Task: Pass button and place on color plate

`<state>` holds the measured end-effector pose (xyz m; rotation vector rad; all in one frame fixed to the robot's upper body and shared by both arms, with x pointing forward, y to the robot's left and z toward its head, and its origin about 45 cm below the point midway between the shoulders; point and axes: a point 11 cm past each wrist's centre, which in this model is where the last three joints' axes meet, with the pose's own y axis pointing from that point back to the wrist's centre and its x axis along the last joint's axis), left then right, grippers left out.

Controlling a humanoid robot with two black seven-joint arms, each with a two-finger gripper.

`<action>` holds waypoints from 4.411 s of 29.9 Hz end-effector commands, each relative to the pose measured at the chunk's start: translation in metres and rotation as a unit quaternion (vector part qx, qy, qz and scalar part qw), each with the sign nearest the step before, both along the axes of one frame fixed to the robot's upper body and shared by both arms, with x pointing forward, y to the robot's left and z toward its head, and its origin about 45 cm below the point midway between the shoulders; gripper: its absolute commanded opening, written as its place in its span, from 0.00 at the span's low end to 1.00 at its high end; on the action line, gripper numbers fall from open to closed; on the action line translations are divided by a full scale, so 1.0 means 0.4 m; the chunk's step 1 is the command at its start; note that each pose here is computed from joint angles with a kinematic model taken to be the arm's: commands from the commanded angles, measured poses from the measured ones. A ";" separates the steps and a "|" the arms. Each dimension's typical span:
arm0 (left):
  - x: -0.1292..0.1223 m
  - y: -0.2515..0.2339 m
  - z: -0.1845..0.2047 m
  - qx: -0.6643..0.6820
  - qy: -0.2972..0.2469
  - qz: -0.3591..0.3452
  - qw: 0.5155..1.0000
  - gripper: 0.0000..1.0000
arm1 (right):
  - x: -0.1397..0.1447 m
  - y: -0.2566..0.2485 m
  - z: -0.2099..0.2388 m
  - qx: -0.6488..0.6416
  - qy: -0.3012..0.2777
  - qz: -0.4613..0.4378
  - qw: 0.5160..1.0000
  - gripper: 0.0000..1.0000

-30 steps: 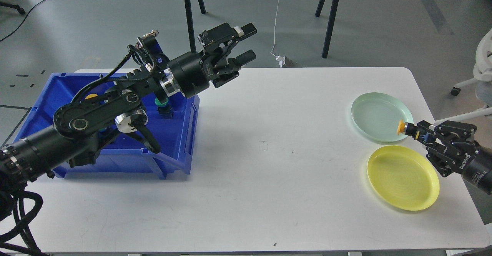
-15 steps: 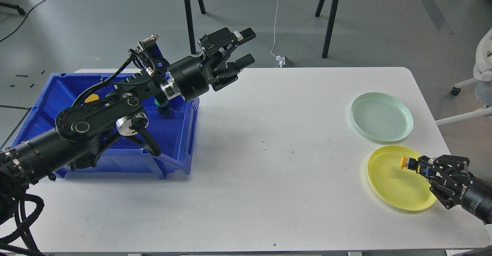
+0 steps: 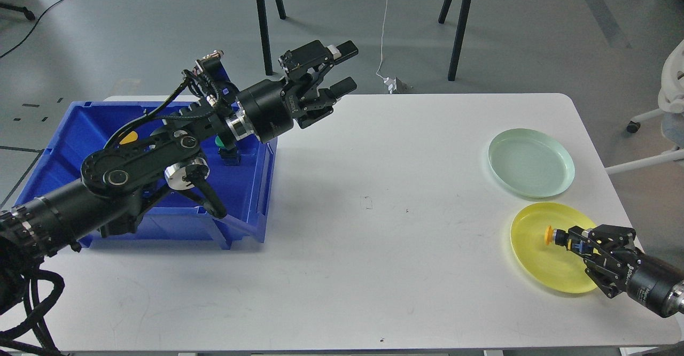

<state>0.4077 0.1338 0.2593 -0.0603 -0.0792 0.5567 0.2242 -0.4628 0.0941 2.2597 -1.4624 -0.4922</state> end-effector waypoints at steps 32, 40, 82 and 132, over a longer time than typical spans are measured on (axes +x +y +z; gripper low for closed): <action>0.008 0.058 0.015 0.011 -0.007 0.013 1.000 0.94 | 0.179 0.097 0.207 0.095 -0.154 -0.003 0.983 0.73; 0.023 0.166 0.036 0.038 -0.018 0.046 0.998 0.95 | 0.387 0.305 0.378 0.215 -0.271 0.033 0.938 0.81; -0.057 0.815 -0.149 0.623 -0.031 0.030 0.781 0.95 | 0.444 0.405 0.422 0.255 -0.294 0.054 0.920 0.86; -0.081 0.799 -0.274 0.624 0.005 0.025 0.781 0.70 | 0.436 0.406 0.413 0.256 -0.290 0.053 0.921 0.86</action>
